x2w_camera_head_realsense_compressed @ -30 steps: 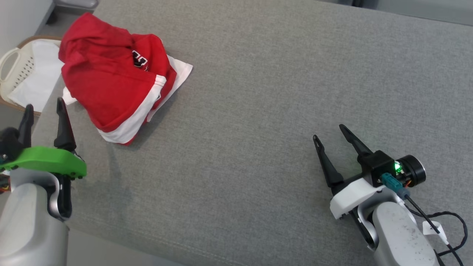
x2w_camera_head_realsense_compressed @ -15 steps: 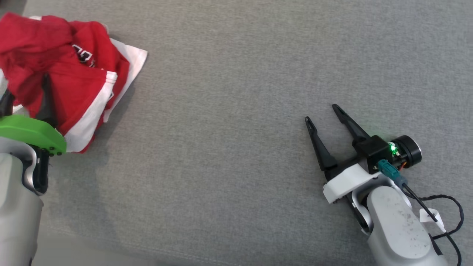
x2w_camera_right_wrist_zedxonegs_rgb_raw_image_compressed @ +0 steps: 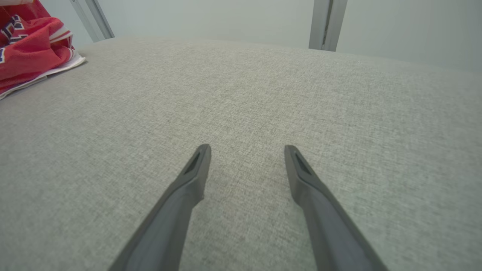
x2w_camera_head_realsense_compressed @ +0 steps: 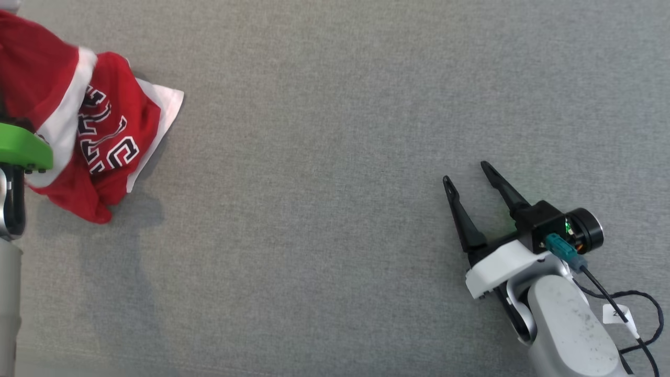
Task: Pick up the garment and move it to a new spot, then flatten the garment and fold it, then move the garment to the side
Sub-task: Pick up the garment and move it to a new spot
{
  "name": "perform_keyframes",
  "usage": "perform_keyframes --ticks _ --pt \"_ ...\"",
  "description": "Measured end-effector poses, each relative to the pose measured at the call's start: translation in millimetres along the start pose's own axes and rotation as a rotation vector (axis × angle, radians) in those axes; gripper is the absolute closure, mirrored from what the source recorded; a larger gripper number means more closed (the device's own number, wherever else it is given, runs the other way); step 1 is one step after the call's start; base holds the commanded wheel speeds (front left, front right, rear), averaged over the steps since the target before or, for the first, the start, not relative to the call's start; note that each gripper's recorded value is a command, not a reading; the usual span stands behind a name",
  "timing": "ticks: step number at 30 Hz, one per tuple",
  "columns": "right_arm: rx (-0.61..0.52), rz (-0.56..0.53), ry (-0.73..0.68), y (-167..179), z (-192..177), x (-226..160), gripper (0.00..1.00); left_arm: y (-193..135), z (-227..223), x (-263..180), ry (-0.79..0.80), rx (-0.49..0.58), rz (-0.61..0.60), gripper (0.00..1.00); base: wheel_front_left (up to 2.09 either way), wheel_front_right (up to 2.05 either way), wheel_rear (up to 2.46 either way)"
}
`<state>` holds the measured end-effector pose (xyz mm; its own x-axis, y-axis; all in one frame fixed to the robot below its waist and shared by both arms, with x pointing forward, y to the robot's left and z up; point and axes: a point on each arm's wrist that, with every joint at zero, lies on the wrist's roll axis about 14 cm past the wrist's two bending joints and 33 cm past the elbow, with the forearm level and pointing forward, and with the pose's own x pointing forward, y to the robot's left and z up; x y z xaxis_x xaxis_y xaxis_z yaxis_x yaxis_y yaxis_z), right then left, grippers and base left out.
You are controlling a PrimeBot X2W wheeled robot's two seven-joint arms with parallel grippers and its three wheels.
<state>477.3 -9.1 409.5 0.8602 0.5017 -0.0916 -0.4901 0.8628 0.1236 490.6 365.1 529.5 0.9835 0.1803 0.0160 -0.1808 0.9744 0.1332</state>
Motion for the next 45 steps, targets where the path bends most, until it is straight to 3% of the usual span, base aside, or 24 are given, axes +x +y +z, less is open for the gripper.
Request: perform_keyframes --ticks 8,14,22,31,32,33,34,39,45 --pt "0.024 -0.048 -0.023 -5.8 17.6 -28.0 0.00 -54.6 69.9 -7.0 -0.227 -0.020 -0.118 1.00 0.00 0.00 0.00" --pt "0.026 -0.121 -0.044 -23.2 29.4 -55.9 0.00 -139.5 87.8 -15.0 -0.295 -0.104 -0.312 1.00 0.00 0.00 0.00" --pt "0.001 -0.213 -0.055 -45.2 38.5 -92.0 0.00 -246.7 88.2 -31.6 -0.282 -0.265 -0.546 1.00 0.00 0.00 0.00" --pt "-0.002 -0.353 -0.061 -76.2 42.5 -136.4 0.00 -356.4 53.5 -71.3 -0.140 -0.338 -0.806 1.00 0.00 0.00 0.00" --pt "0.000 -0.365 -0.062 -78.7 42.8 -140.1 0.00 -363.1 48.8 -75.6 -0.123 -0.342 -0.822 0.85 0.00 0.00 0.00" --pt "0.000 -0.381 -0.063 -82.0 43.3 -144.8 0.00 -370.8 42.1 -80.9 -0.099 -0.346 -0.839 0.37 0.00 0.00 0.00" --pt "0.000 -0.393 -0.064 -84.3 43.7 -148.5 0.00 -377.0 33.4 -86.1 -0.070 -0.344 -0.855 0.00 0.00 0.00 0.00" --pt "0.001 -0.426 -0.071 -90.0 45.9 -159.3 0.00 -374.3 -1.2 -97.4 0.029 -0.332 -0.836 0.00 0.00 0.00 0.00" --pt "0.007 -0.421 -0.079 -87.7 47.5 -159.0 0.00 -319.4 -31.2 -95.6 0.090 -0.324 -0.664 0.00 0.00 0.00 0.00"
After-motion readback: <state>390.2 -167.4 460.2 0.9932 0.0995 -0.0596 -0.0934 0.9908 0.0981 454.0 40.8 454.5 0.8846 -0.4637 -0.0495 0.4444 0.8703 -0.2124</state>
